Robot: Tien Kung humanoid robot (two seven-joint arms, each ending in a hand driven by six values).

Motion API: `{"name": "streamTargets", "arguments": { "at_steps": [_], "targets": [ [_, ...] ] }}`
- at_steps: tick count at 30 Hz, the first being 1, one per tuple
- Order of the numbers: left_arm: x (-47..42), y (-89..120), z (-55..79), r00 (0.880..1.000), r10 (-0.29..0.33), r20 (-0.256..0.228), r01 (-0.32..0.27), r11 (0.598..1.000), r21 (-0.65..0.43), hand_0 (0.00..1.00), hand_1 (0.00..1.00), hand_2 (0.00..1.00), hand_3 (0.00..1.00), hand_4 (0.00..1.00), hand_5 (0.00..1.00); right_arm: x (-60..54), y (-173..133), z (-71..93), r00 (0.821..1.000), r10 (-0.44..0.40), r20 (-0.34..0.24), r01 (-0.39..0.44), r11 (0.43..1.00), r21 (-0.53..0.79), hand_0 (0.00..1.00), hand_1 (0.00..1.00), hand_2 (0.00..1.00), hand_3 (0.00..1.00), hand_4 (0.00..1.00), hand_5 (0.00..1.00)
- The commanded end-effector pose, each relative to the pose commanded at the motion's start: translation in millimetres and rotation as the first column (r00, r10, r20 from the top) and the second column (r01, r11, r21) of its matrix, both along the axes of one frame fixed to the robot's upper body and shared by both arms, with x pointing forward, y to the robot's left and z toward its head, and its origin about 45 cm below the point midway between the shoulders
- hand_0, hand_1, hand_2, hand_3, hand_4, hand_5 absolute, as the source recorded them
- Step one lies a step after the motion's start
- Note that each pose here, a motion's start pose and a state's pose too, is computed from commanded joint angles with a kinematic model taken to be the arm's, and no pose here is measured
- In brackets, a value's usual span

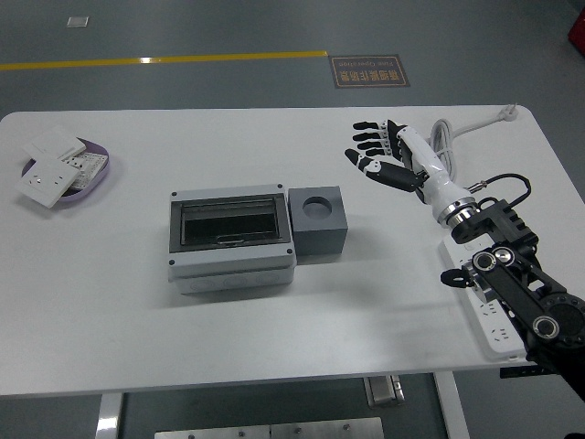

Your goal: Pick up the cylinder from the cube,place it in the box,flap close box

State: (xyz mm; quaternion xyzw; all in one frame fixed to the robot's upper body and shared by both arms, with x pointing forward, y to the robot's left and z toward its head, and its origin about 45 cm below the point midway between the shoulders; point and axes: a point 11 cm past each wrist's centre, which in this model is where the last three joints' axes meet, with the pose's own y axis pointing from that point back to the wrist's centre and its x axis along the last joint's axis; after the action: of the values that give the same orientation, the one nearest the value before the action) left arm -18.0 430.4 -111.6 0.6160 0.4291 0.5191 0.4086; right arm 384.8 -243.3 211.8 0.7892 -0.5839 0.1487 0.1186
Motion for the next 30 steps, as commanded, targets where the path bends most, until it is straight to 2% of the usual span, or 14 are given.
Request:
{"name": "streamTargets", "arguments": {
  "at_steps": [6,12,22,30],
  "targets": [
    [-3.2,2,0.9,1.000,0.003,-0.005,-0.003,1.000,0.004,0.604,0.583,0.591,0.583,0.638,0.204,-11.9,-7,-7.9,1.000,-0.022,-0.004,0.022,0.999,0.038,0.729,0.677,0.673,0.699,0.784,0.340],
    [-6.6,5,1.7,1.000,0.009,-0.012,-0.009,1.000,0.008,0.604,0.584,0.591,0.583,0.639,0.203,-18.9,-12,-13.1,0.999,-0.045,-0.002,0.045,0.998,0.054,0.732,0.677,0.672,0.703,0.785,0.335],
    [-5.7,11,4.0,1.000,0.011,-0.010,-0.011,1.000,0.019,0.605,0.585,0.592,0.584,0.642,0.204,-21.7,-8,-14.4,0.999,-0.038,-0.002,0.038,0.995,0.092,0.734,0.680,0.673,0.695,0.783,0.335],
    [-8.7,9,3.3,1.000,0.015,-0.015,-0.015,1.000,0.016,0.605,0.586,0.592,0.584,0.643,0.204,-22.1,-11,-12.8,0.999,-0.050,0.009,0.049,0.994,0.098,0.737,0.681,0.674,0.692,0.778,0.325]
  ]
}}
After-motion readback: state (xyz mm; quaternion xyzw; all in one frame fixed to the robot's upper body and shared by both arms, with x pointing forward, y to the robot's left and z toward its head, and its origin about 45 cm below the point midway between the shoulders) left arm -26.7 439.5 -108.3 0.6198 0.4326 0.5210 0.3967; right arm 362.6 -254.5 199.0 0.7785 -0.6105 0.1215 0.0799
